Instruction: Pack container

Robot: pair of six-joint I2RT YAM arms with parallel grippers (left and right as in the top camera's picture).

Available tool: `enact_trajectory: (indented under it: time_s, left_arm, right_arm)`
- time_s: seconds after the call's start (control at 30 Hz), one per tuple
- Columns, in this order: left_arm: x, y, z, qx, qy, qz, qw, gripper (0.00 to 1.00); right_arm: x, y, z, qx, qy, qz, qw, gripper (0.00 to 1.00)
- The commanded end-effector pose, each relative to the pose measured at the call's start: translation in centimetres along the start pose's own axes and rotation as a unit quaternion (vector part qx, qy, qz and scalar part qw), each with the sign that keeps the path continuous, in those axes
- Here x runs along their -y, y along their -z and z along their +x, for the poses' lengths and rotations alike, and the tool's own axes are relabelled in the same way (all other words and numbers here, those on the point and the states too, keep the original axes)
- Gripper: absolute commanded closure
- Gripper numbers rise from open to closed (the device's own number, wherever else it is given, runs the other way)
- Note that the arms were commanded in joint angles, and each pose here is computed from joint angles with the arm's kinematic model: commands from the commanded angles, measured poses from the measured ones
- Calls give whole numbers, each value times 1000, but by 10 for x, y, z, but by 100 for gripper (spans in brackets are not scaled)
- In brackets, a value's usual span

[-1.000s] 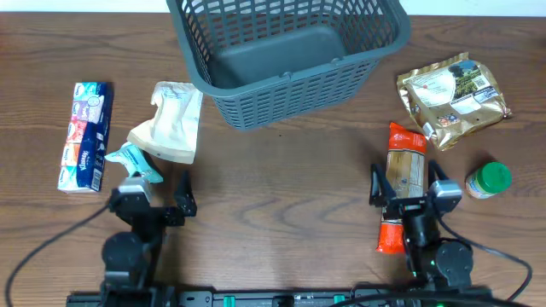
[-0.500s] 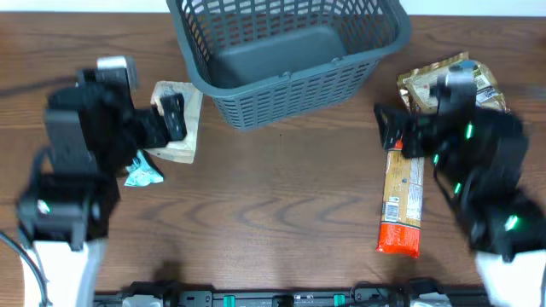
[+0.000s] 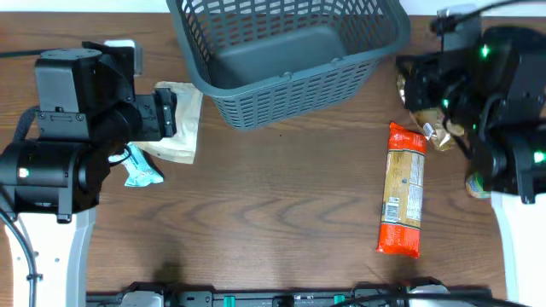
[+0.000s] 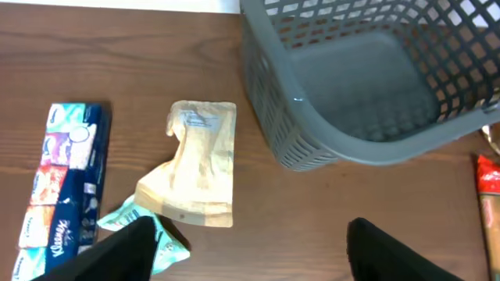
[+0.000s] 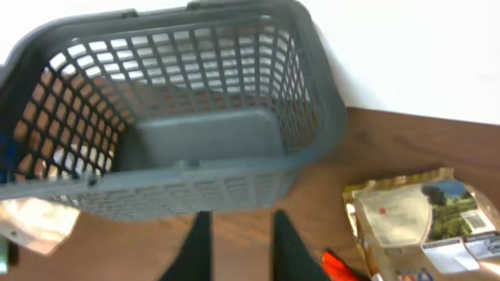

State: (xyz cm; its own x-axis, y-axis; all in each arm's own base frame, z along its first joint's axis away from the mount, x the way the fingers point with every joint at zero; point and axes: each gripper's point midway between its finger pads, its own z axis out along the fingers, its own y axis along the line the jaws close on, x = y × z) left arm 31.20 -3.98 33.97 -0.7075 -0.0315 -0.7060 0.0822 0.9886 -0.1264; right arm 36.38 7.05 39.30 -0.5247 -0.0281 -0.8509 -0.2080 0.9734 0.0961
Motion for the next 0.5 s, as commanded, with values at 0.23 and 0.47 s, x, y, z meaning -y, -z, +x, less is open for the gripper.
enact_trajectory:
  time_s: [0.23,0.47]
  left_arm:
    - [-59,3,5,-20,-6,-157,987,28]
    - [-77,-19,11,-56,12,-174,983,28]
  right_arm:
    - [11,-69,-56,-16,-12,2,1000,99]
    - [19,-131,-38,-67,-17,5,998,99]
